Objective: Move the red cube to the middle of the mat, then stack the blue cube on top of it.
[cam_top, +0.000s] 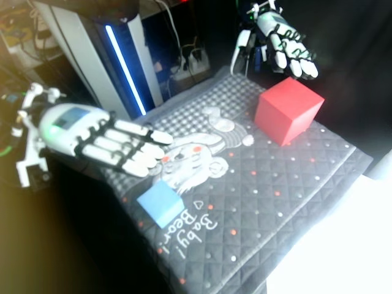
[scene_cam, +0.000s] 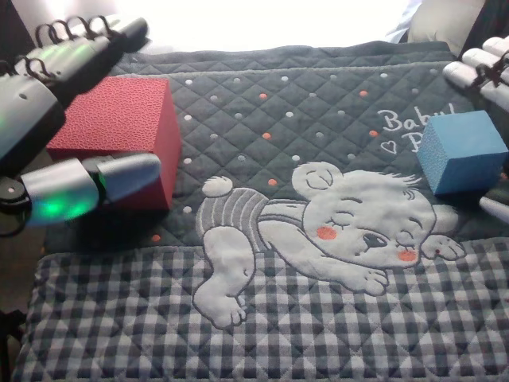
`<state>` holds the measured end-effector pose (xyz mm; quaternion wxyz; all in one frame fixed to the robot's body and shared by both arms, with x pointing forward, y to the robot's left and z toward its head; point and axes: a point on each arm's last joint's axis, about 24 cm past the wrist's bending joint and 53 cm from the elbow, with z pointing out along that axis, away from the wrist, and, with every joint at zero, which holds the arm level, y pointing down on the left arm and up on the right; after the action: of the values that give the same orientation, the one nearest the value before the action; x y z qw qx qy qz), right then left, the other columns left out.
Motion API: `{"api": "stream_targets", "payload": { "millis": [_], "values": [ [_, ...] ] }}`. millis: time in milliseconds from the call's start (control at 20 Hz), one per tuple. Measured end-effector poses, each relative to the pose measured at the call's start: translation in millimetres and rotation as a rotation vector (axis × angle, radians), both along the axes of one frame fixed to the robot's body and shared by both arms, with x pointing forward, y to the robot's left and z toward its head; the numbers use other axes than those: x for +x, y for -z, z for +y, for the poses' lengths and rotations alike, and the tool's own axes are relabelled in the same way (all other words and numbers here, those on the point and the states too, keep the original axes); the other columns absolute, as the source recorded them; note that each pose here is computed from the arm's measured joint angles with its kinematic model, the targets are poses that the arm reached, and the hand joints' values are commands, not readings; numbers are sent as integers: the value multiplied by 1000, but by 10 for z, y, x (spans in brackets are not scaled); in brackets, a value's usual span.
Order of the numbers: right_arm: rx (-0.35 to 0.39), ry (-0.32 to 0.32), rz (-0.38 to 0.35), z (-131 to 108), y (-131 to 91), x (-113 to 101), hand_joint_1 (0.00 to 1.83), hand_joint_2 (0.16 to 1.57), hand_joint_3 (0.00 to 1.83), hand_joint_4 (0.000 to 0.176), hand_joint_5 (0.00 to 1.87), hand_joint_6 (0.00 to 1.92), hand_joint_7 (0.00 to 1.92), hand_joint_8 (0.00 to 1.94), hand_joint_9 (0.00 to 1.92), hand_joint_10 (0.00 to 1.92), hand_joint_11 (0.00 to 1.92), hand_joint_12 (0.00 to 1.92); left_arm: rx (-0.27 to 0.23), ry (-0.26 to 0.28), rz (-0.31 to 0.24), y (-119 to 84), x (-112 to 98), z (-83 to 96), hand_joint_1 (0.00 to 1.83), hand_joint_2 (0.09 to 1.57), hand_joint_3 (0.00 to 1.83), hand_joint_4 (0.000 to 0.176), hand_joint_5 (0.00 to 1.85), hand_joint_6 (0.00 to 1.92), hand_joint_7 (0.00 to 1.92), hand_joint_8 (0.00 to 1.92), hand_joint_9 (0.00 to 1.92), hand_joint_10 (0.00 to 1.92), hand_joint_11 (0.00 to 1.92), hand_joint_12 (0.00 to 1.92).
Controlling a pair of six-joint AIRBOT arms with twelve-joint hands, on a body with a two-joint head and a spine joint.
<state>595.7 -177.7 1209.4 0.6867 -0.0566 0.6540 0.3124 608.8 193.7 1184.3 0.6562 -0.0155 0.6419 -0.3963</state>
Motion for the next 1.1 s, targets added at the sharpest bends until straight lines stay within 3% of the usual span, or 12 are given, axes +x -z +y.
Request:
{"api": "stream_targets", "payload": {
  "millis": [50,150,250,350,450,550,600,750,850,900,1050,1100],
  "values": [
    [3,7,1,-21,5,3,665,1206,20,0,0,0,0,0,0,0,0,0,-7,-6,-5,-18,5,16,440,1168,8,108,0,0,0,0,0,0,0,0],
    [3,13,4,-42,21,0,694,1205,13,0,0,0,0,0,0,0,0,0,-9,-14,-5,-21,19,38,622,1082,0,116,0,0,0,0,0,0,0,0],
    [6,13,1,-40,15,0,705,1206,11,0,0,0,0,0,0,0,0,0,19,-37,-14,-15,54,68,690,1040,0,132,0,0,0,0,0,0,0,0],
    [6,12,0,-37,15,-2,706,1206,9,0,0,0,0,0,0,0,0,0,52,-73,1,26,156,130,739,1019,0,115,0,0,0,0,0,0,0,0],
    [11,15,7,-37,36,0,677,1212,10,0,0,0,0,0,0,0,0,0,43,-115,38,98,333,191,824,995,0,90,0,0,0,0,0,0,0,0],
    [5,16,21,-41,87,-5,706,1195,1,0,0,0,0,0,0,0,0,0,77,-122,70,197,408,145,845,965,0,80,0,0,0,0,0,0,0,0],
    [5,19,25,-47,98,0,720,1192,0,0,0,0,0,0,0,0,0,0,82,-117,81,225,443,97,813,962,0,92,0,0,0,0,0,0,0,0],
    [9,23,21,-56,86,3,701,1195,1,0,0,0,0,0,0,0,0,0,118,-123,133,369,622,23,927,936,0,97,0,0,0,0,0,0,0,0],
    [14,25,25,-59,91,6,669,1201,3,0,0,0,0,0,0,0,0,0,146,-127,150,425,688,-18,964,927,0,73,0,0,0,0,0,0,0,0],
    [14,20,24,-45,92,0,664,1200,3,0,0,0,0,0,0,0,0,0,152,-125,163,449,728,-50,998,942,0,51,0,0,0,0,0,0,0,0],
    [15,20,29,-50,111,-6,680,1200,2,0,0,0,0,0,0,0,0,0,189,-112,177,489,767,-117,1092,977,2,88,5,2,14,5,18,7,16,8],
    [12,21,32,-54,124,-7,678,1198,1,0,0,0,0,0,0,0,0,0,198,-107,181,499,768,-135,1101,997,0,85,48,0,62,1,86,42,2,304]
  ]
}}
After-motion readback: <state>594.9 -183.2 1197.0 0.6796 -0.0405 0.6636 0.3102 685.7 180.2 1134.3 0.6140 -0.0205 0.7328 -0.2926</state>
